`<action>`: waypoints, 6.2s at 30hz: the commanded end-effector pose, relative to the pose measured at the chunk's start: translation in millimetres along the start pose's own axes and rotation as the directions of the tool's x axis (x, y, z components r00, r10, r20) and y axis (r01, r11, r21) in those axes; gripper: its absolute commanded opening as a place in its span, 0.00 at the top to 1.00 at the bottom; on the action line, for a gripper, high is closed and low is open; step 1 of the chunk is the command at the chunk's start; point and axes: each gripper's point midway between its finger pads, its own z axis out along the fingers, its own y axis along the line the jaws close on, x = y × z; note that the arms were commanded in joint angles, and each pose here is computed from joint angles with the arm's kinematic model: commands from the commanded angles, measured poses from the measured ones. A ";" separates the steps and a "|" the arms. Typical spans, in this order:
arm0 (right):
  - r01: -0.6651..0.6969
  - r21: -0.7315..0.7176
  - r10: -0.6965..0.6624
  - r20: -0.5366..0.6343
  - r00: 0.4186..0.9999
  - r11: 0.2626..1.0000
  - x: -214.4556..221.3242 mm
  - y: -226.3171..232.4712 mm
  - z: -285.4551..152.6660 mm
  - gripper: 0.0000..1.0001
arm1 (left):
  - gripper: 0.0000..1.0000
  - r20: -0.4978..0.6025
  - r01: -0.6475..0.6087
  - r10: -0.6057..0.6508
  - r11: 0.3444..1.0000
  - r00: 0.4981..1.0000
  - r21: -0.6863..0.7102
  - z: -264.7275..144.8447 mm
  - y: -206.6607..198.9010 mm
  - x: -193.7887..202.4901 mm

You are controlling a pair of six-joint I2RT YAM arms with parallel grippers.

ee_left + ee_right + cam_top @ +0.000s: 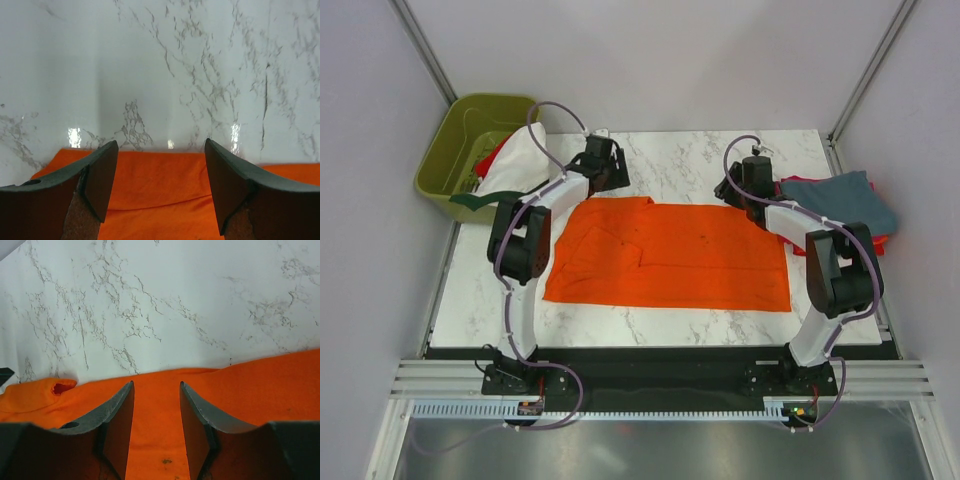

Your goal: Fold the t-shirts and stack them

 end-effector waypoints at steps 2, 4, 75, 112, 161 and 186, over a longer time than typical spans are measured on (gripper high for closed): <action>0.052 -0.024 -0.051 0.021 0.998 0.998 0.0 8.2 2.6 0.51 | 0.23 -0.027 -0.136 0.137 0.990 0.990 0.018 6.3 -5.4 2.8; 0.056 -0.030 -0.055 0.017 0.998 0.998 6.3 7.1 2.3 0.51 | 0.23 -0.062 -0.139 0.142 0.989 0.988 0.038 10.4 -7.3 12.2; -0.164 -0.494 -0.019 -0.345 0.939 0.854 98.6 149.9 64.5 0.45 | 0.85 -0.022 0.023 -0.020 0.991 1.000 0.133 -55.4 -27.9 21.5; -0.285 -0.646 -0.009 -0.411 0.912 0.708 90.9 214.2 83.8 0.89 | 0.87 -0.123 0.143 -0.136 0.988 0.983 0.052 -54.4 -5.1 57.4; -0.067 -0.777 -0.424 -0.411 0.807 0.626 163.3 167.8 -23.7 0.84 | 0.43 -0.051 0.194 -0.202 0.971 0.978 -0.140 -16.8 76.1 8.1; -0.002 -0.641 -0.414 -0.497 0.763 0.767 188.5 136.1 1.8 0.47 | 0.85 -0.159 0.166 -0.123 0.940 0.980 0.299 -91.8 4.4 60.0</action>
